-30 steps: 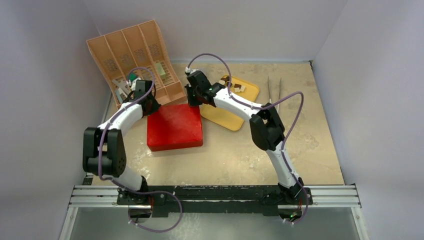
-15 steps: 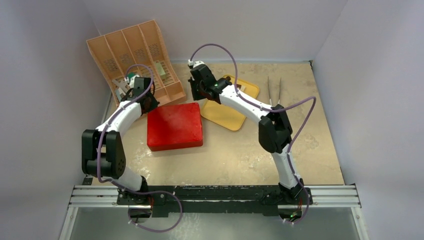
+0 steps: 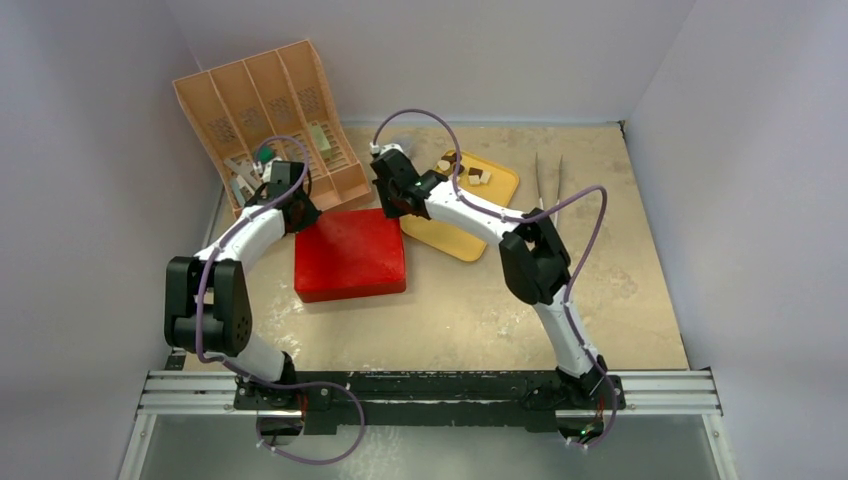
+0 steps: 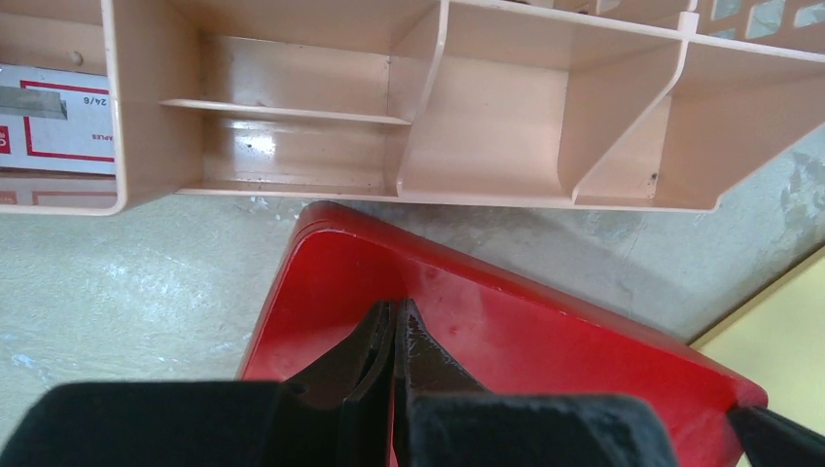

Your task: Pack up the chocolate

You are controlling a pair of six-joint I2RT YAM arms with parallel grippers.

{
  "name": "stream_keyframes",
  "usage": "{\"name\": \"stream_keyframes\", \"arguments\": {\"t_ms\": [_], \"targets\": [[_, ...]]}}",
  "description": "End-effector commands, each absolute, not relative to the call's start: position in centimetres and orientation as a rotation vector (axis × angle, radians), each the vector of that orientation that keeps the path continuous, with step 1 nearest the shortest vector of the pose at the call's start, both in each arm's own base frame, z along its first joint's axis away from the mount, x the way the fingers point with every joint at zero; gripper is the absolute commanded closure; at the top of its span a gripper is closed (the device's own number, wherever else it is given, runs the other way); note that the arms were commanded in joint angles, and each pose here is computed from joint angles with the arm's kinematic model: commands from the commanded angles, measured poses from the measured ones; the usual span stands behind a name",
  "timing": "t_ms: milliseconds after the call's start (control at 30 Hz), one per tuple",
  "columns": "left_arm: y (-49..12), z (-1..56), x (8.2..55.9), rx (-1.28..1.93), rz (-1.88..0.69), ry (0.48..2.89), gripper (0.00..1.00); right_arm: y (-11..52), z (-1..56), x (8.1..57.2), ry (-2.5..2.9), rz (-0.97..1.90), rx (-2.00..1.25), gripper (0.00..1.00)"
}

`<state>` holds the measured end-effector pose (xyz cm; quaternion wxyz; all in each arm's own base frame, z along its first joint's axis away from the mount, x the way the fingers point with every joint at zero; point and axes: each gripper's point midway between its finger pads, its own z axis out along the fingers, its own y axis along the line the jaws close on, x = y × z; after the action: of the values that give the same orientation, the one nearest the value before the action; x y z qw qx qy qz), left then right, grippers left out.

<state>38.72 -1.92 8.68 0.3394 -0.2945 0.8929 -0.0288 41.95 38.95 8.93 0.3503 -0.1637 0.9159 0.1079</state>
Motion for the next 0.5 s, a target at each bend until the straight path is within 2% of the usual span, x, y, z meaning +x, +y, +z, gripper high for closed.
{"name": "stream_keyframes", "arguments": {"t_ms": [0,233,467], "targets": [[-2.0,10.3,39.7,-0.772,-0.106,2.28,1.0,37.1,9.9,40.9,2.391,0.166,-0.467,1.0],[0.0,14.1,38.7,-0.857,-0.001,2.198,1.0,39.6,16.2,40.5,2.28,0.376,-0.487,1.0],[1.2,15.1,35.3,-1.039,0.036,2.128,1.0,40.9,17.6,37.2,2.267,0.582,-0.516,1.0]]}}
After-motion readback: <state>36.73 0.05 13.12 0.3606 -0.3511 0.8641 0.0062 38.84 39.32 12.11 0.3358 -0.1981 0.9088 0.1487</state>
